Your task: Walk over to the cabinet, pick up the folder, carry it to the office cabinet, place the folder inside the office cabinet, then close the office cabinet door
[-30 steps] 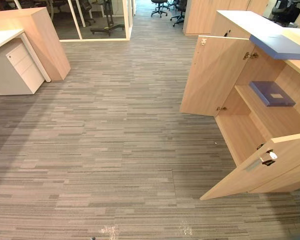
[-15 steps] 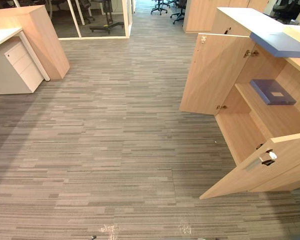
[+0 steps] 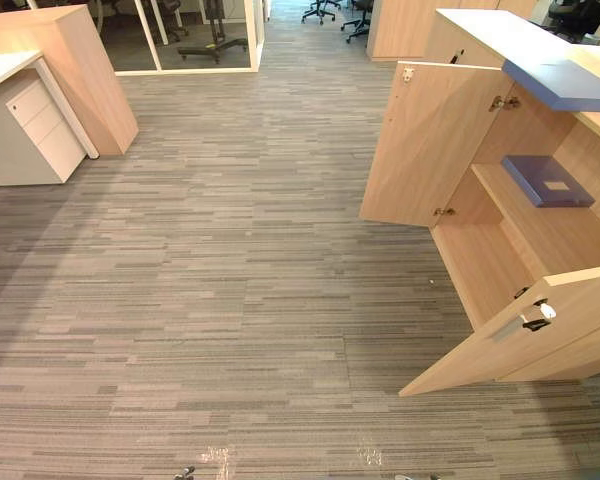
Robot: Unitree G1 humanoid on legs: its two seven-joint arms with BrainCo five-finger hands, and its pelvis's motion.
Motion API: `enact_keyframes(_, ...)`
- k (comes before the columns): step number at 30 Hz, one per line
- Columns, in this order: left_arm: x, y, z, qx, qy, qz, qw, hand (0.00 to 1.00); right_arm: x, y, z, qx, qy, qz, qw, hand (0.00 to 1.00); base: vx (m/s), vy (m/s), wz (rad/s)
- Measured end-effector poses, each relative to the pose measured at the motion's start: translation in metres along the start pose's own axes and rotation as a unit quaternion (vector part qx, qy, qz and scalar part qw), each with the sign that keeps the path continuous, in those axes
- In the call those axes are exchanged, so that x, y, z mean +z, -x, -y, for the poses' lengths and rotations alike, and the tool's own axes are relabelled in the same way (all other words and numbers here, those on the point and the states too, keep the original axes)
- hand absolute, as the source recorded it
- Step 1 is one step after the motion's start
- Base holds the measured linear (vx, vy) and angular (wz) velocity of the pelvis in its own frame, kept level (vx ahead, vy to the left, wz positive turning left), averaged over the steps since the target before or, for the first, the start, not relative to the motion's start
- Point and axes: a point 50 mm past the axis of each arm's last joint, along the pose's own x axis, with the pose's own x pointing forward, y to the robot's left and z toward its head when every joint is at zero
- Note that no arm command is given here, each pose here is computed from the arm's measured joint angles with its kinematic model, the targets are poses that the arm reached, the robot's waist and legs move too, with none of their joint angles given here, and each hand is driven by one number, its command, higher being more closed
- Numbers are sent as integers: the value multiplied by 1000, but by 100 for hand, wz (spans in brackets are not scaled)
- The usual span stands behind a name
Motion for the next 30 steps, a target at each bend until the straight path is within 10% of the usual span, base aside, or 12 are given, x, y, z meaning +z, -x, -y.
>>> enact_keyframes(14,0,0,0,2,5,-1,1000,0,-1,0,0,0,-14,-2,1000,0,0,0,0)
enact_keyframes(21,15,0,-12,47,153,27,987,0,0,2,-5,7,-65,11,998,0,-62,-41,10)
enact_keyframes(30,3,2,-6,45,110,8,993,0,12,2,-11,13,-51,29,998,0,238,172,-32)
